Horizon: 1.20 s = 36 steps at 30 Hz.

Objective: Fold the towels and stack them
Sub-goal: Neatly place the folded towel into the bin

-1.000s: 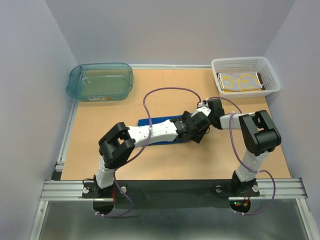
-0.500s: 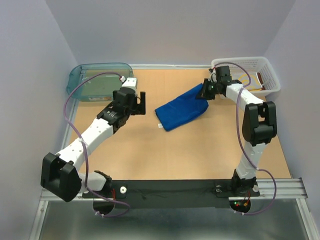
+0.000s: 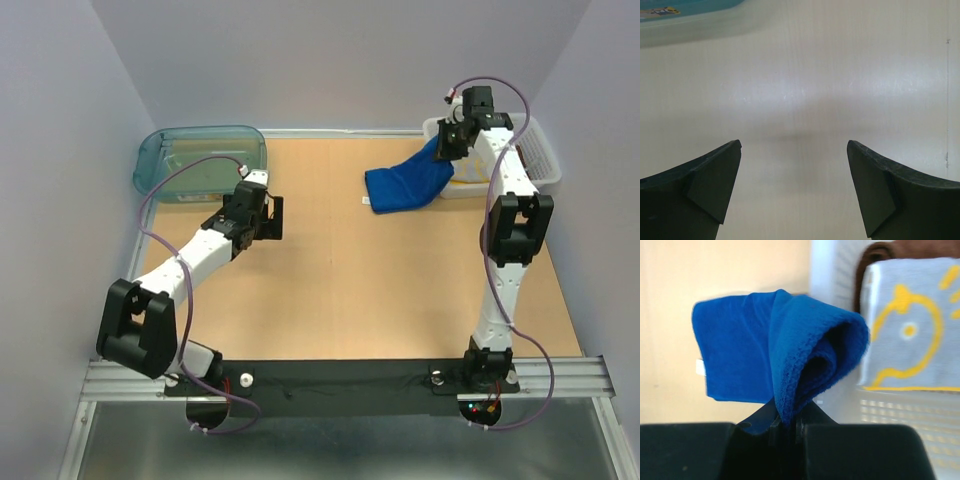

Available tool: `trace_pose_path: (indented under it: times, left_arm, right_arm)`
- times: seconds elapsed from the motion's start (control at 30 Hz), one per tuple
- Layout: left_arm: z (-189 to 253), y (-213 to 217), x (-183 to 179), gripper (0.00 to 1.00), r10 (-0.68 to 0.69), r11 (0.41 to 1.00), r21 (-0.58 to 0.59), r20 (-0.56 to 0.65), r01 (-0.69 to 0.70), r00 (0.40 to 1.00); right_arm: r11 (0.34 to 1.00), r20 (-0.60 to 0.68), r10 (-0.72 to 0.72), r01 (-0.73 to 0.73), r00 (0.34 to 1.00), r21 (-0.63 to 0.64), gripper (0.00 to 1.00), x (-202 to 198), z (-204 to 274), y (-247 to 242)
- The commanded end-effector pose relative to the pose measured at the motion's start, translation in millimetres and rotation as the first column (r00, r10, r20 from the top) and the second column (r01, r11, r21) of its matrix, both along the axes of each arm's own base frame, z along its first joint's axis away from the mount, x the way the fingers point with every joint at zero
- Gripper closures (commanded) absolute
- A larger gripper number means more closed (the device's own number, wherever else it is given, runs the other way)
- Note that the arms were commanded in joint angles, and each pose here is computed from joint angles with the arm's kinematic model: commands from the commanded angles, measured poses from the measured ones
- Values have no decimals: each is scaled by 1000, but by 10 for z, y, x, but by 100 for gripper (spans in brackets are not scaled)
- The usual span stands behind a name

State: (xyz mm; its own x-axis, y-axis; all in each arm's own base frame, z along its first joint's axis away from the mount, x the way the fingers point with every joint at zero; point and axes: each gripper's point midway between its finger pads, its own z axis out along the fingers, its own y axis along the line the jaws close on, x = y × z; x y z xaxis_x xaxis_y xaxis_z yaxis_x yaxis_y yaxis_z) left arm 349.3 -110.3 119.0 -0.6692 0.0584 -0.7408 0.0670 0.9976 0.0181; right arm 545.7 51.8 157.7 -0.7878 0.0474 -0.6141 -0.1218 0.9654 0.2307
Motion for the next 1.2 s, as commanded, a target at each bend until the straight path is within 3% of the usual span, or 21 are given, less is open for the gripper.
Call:
trace_pose_path:
  times: [0.0, 0.37, 0.53, 0.67, 1.17]
  left_arm:
    - [-52, 79, 100, 2, 27, 999, 33, 5, -27, 1000]
    - [-377, 142, 111, 2, 54, 995, 86, -76, -48, 996]
    - [-475, 167, 102, 2, 66, 993, 109, -99, -55, 993]
    - [-545, 172, 98, 2, 67, 992, 116, -117, -53, 991]
    - [-720, 170, 81, 2, 66, 989, 139, -167, -43, 984]
  right_arm:
    - [985, 68, 9, 3, 998, -171, 100, 85, 268, -469]
    - [944, 275, -86, 167, 958, -284, 99, 497, 694, -1254]
    - [920, 302, -81, 188, 950, -343, 100, 597, 653, -1388]
    - [864, 339, -97, 248, 936, -438, 99, 649, 688, -1623]
    - [807, 375, -129, 317, 918, -498, 99, 683, 701, -2016]
